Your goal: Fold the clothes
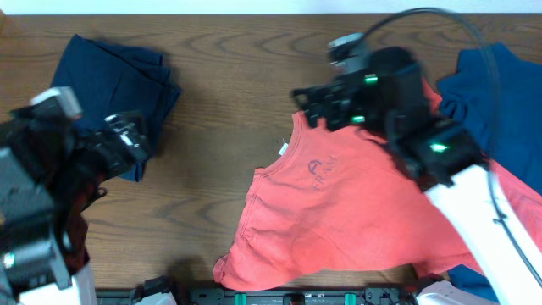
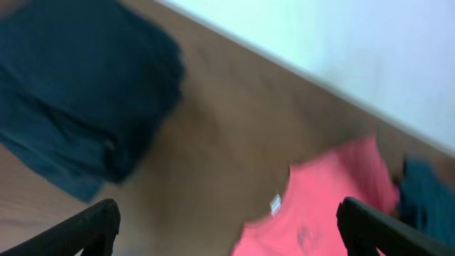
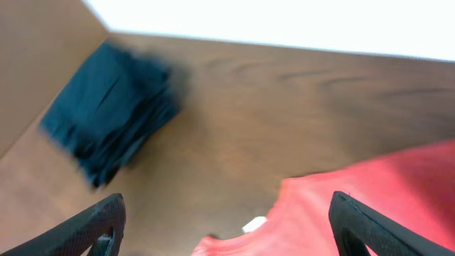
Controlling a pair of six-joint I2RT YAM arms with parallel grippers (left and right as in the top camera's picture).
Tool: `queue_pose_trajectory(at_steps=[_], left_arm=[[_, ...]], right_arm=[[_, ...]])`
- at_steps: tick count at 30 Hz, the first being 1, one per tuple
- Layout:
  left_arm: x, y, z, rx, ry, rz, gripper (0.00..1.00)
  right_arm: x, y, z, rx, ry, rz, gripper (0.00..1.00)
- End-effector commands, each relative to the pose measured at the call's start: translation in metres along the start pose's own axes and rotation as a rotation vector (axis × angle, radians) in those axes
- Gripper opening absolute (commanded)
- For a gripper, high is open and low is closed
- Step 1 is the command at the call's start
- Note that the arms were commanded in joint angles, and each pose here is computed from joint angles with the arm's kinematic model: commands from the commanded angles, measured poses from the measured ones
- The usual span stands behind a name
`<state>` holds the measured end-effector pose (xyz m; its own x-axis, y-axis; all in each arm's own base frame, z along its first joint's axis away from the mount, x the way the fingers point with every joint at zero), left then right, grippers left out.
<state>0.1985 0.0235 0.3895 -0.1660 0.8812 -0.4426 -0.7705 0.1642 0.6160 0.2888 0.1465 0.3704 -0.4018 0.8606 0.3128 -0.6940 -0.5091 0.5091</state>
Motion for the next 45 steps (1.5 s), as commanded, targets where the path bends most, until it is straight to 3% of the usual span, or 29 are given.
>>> queue_pose_trajectory(at_steps=[1, 9, 14, 18, 21, 22, 27, 30, 33, 39, 45], left_arm=[[-0.013, -0.040, -0.005, 0.173, -0.075, -0.073, 0.98], [-0.048, -0.136, -0.020, 0.415, -0.129, -0.197, 0.98], [-0.059, -0.203, -0.047, 0.555, -0.177, -0.160, 0.99], [-0.078, -0.263, -0.085, 0.643, -0.285, -0.199, 0.85], [-0.090, -0.297, -0.109, 0.646, -0.369, -0.205, 0.65], [-0.094, -0.308, -0.117, 0.641, -0.388, -0.212, 0.64], [-0.116, -0.343, -0.145, 0.591, -0.463, -0.269, 0.66], [-0.121, -0.357, -0.157, 0.560, -0.504, -0.237, 0.82], [-0.123, -0.370, -0.167, 0.527, -0.535, -0.207, 0.88], [-0.128, -0.383, -0.172, 0.483, -0.547, -0.230, 0.89], [-0.137, -0.389, -0.185, 0.476, -0.569, -0.257, 0.83]], right_arm=[[-0.021, 0.033, 0.013, -0.083, -0.068, -0.078, 0.88], [-0.061, 0.058, 0.002, -0.039, -0.220, -0.218, 0.87], [-0.075, 0.059, -0.005, 0.010, -0.263, -0.270, 0.87], [-0.081, 0.058, -0.006, 0.012, -0.274, -0.298, 0.88], [-0.084, 0.056, -0.006, 0.017, -0.276, -0.314, 0.88], [-0.085, 0.055, -0.007, 0.021, -0.277, -0.315, 0.89], [-0.088, 0.050, -0.011, 0.054, -0.286, -0.327, 0.89], [-0.090, 0.047, -0.014, 0.078, -0.293, -0.336, 0.88], [-0.092, 0.043, -0.018, 0.104, -0.300, -0.342, 0.88], [-0.095, 0.038, -0.023, 0.145, -0.312, -0.351, 0.88], [-0.095, 0.038, -0.023, 0.148, -0.313, -0.355, 0.87]])
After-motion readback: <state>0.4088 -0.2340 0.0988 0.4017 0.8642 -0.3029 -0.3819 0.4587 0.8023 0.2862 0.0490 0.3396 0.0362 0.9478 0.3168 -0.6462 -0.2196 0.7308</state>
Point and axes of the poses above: each gripper's point midway between its finger pads, its own y axis back along the fingers, its own x axis along the line the jaws close on, z = x × y, the point moved 9 cm from there along y, back along the fingers, and after that the axes turned 1 degree about y, right-handed, at the moved point
